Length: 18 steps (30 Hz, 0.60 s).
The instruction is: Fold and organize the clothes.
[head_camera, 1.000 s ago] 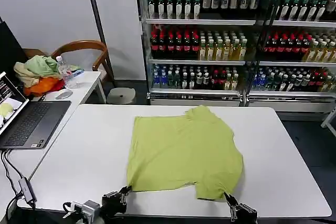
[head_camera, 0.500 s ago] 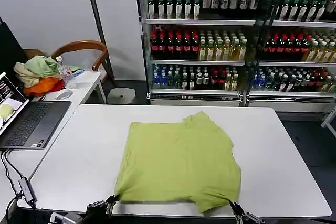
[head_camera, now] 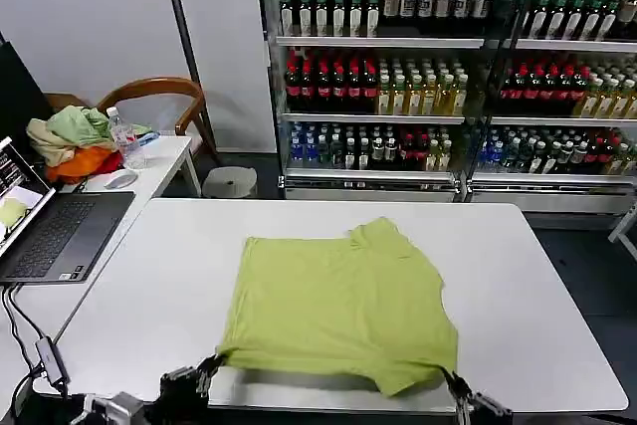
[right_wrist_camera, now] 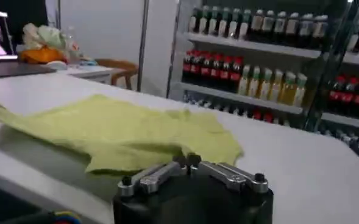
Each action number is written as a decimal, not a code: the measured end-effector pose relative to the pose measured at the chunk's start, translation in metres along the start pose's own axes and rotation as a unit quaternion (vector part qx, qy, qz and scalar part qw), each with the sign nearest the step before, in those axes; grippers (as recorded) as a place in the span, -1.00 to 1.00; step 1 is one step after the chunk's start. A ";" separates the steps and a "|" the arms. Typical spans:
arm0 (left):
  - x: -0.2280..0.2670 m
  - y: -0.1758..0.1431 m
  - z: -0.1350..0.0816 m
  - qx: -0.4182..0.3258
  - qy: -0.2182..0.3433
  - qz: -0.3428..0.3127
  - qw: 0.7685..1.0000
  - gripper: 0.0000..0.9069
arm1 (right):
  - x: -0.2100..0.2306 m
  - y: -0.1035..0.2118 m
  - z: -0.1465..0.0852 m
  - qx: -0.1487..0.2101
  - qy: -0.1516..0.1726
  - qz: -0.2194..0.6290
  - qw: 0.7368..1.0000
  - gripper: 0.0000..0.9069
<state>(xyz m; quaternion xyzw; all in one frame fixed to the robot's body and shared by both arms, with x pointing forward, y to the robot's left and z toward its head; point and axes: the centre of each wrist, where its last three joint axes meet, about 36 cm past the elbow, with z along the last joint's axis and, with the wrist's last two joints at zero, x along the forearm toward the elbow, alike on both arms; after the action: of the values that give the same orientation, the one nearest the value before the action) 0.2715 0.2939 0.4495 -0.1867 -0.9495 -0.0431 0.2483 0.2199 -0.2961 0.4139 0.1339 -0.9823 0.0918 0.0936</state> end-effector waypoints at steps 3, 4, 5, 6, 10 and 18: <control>-0.014 0.006 -0.005 0.005 -0.014 0.010 1.000 -0.89 | -0.021 -0.007 0.000 0.004 -0.008 0.005 1.000 -1.00; -0.019 0.008 -0.007 0.005 -0.019 0.013 1.000 -0.91 | -0.028 -0.009 -0.001 0.004 -0.010 0.007 1.000 -1.00; -0.024 0.010 -0.008 0.005 -0.023 0.015 1.000 -0.91 | -0.034 -0.012 -0.001 0.005 -0.011 0.008 1.000 -1.00; -0.028 0.012 -0.009 0.006 -0.026 0.016 1.000 -0.91 | -0.041 -0.013 -0.001 0.005 -0.013 0.009 1.000 -1.00; -0.046 0.021 -0.011 0.009 -0.039 0.019 0.999 -0.91 | -0.065 -0.017 0.000 0.001 -0.014 0.009 1.000 -1.00; -0.071 0.042 -0.010 0.013 -0.050 0.011 0.999 -0.89 | -0.090 -0.009 0.004 -0.006 -0.002 -0.011 1.000 -1.00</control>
<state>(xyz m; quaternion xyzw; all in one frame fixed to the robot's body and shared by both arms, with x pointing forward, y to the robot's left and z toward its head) 0.3494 0.3069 0.4229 -0.1959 -0.9592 -0.0184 0.2030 0.3073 -0.2836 0.3928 0.1439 -0.9815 0.0851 0.0936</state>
